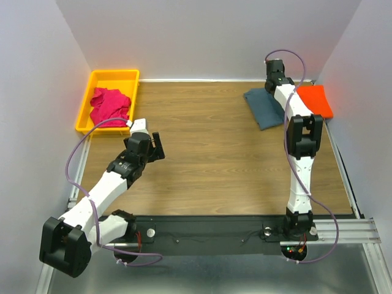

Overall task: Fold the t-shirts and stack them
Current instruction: Neatly place the folded tshirt to the corner

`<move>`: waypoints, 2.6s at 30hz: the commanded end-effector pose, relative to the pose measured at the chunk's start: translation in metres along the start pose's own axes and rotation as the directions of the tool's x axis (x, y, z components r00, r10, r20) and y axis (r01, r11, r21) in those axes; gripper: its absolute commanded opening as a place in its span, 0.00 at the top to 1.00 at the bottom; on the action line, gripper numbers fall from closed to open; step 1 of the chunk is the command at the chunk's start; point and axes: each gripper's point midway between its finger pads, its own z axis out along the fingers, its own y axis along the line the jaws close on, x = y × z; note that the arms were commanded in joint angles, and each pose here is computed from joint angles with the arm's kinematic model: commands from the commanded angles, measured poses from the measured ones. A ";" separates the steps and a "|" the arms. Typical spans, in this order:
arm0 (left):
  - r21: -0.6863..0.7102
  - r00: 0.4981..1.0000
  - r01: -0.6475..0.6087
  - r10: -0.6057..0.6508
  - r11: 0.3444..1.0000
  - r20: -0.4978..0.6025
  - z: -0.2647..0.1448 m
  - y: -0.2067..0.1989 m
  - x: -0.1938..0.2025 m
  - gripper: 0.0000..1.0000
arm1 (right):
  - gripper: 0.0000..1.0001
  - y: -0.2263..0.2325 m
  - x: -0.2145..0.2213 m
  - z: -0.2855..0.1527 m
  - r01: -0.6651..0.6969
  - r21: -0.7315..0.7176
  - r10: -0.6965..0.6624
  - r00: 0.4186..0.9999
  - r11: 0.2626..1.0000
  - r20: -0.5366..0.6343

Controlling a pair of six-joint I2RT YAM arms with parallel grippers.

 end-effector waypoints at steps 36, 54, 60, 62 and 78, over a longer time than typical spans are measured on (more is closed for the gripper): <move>0.014 0.993 -0.018 0.016 1.000 0.117 -0.009 -0.012 -0.015 0.15 | 0.99 -0.127 -0.051 -0.014 -0.354 0.172 0.320 0.927 0.919 0.195; 0.032 0.993 -0.030 0.026 0.999 0.119 -0.012 -0.020 -0.012 0.15 | 0.99 -0.139 -0.018 0.023 -0.387 0.212 0.365 0.921 0.897 0.136; 0.049 0.992 -0.044 0.038 0.998 0.118 -0.014 -0.027 -0.009 0.15 | 0.98 -0.145 -0.008 0.039 -0.409 0.222 0.387 0.912 0.885 0.135; 0.048 0.992 -0.047 0.041 0.998 0.119 -0.014 -0.027 -0.009 0.15 | 0.94 -0.146 -0.007 0.047 -0.414 0.222 0.391 0.910 0.883 0.142; 0.086 0.986 -0.067 0.053 0.994 0.157 -0.027 -0.041 -0.010 0.15 | 0.93 -0.131 0.027 0.100 -0.442 0.284 0.428 0.897 0.851 0.114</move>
